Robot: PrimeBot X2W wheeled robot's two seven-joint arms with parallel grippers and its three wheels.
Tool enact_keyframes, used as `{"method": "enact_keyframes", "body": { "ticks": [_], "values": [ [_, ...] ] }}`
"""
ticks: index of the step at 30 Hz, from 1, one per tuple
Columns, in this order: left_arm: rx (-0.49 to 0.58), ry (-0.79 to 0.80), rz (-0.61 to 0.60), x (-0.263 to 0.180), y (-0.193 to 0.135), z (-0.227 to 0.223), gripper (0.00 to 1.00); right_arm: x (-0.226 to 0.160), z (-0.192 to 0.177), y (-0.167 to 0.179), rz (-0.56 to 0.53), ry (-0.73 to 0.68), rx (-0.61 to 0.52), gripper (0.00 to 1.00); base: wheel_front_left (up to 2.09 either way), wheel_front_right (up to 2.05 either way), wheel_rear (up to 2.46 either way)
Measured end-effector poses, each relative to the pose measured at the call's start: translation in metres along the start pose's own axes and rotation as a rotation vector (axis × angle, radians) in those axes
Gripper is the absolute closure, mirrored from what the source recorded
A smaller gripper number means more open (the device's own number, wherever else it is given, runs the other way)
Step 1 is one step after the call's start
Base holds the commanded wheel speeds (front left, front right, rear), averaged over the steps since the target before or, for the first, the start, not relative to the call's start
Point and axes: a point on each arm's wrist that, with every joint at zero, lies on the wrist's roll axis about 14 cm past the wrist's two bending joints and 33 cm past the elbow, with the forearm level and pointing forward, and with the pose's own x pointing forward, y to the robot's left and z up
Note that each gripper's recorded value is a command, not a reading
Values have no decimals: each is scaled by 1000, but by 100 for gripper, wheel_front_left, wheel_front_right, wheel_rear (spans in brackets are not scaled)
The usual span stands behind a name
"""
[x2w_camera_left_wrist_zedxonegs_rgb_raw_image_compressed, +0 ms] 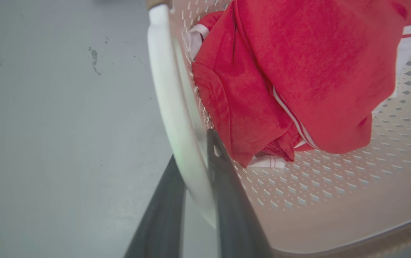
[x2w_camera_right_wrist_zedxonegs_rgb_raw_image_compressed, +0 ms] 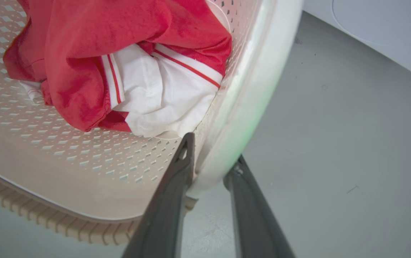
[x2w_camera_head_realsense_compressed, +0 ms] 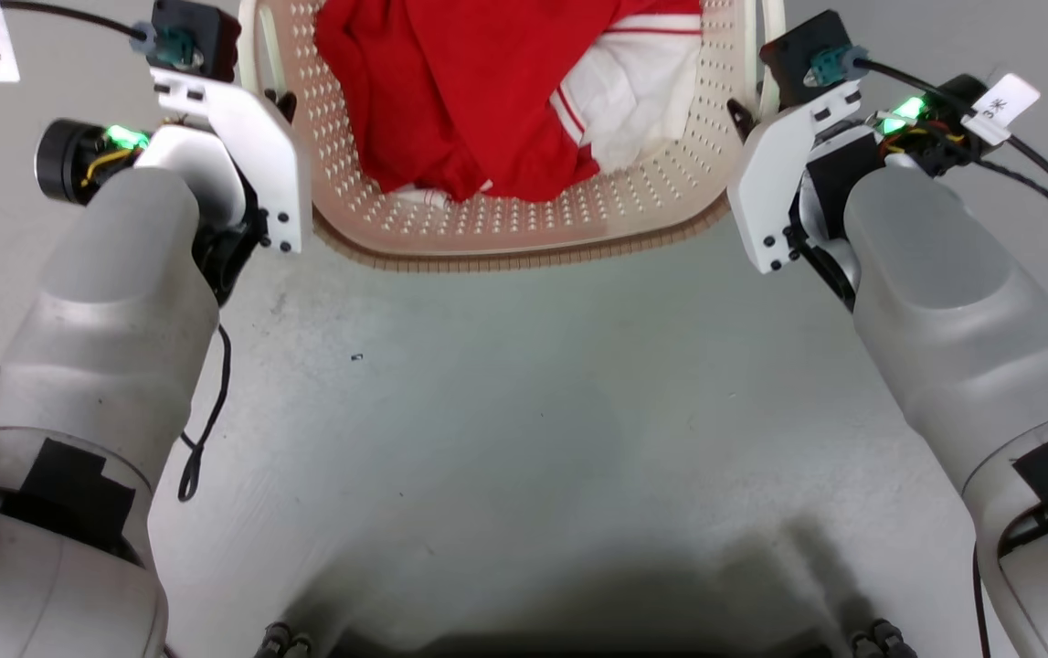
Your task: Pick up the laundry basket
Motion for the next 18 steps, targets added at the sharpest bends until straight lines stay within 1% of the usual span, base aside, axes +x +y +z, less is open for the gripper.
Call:
{"method": "enact_keyframes", "body": {
  "ticks": [10, 18],
  "values": [
    [6, 54, -28, -33, -16, -1, 100, -34, 3, 7, -7, 61, -2, 100, 0, 0, 0],
    [-4, 89, -37, -68, -22, -7, 100, -69, 3, 19, -4, 94, -2, 100, 0, 0, 0]
  ]
}}
